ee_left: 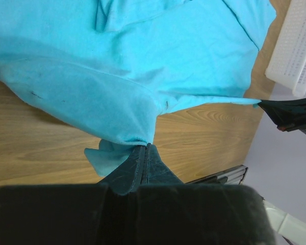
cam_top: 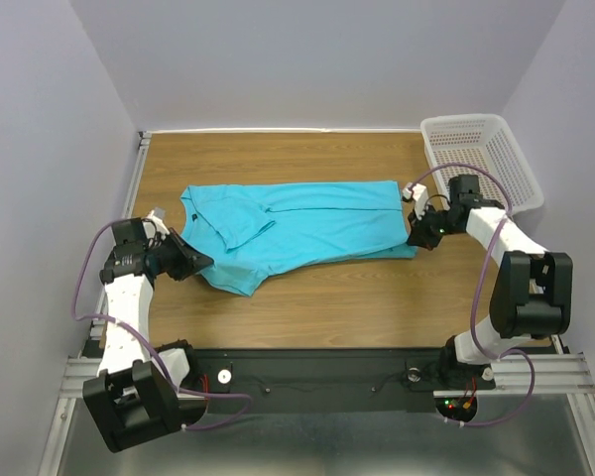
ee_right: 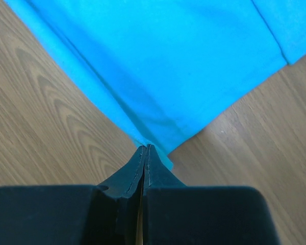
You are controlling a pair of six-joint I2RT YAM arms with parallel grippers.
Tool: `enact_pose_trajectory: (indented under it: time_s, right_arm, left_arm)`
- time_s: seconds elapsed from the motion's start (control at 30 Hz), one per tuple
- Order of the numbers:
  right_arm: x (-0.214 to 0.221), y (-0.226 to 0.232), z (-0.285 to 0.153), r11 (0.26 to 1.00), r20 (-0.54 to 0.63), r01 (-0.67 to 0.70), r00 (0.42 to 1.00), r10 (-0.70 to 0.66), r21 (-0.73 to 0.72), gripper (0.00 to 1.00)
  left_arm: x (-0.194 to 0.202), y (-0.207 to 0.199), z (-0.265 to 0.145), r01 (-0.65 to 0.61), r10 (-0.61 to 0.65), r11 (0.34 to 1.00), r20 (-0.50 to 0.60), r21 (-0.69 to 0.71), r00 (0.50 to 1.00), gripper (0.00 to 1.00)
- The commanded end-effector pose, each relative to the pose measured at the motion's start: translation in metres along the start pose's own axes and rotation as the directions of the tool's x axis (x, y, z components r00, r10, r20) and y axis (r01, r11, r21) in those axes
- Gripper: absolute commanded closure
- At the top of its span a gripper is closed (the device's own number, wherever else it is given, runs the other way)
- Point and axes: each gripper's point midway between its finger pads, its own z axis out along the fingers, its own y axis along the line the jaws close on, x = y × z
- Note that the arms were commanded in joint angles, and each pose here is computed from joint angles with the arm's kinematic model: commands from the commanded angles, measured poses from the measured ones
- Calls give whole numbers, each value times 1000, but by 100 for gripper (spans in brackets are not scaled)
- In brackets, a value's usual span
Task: Fold and stack the t-shirts
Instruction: Fold the tshirt
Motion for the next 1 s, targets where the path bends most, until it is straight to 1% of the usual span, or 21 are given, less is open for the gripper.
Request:
enact_pose_trajectory:
  time_s: [0.0,0.13,0.3,0.43,0.6,0.9,0.97]
  right_arm:
    - [0,-12,-16,998,12,4,1000,-5,67,99]
    - [7,-14,-17,998,13,-17,1000,16,68,99]
    - [8,-11,-12,999,22,-26,999,25,36,99]
    - [5,-9,-10,1000,34,-28,999,28,10,99]
    - [0,3,-10,997,51,-7,999,11,-72,99]
    - [3,6,-9,993,30,5,1000,-2,-118,99]
    - [1,6,-9,993,30,13,1000,-9,-119,99]
  left_arm:
    - [3,3,1,0,-1,1000,-16,-28,1000,100]
    - [1,4,3,13,-14,999,-23,-40,1000,100]
    - [-10,-5,3,15,-15,1000,-13,-13,1000,100]
    - [-15,-11,5,18,-18,1000,-27,12,999,100]
    - [-17,-17,5,-1,2,999,-36,35,999,100]
    - [-45,-23,-5,-27,28,999,36,-18,999,100]
    - [-47,-22,-4,-29,30,999,34,-29,999,100]
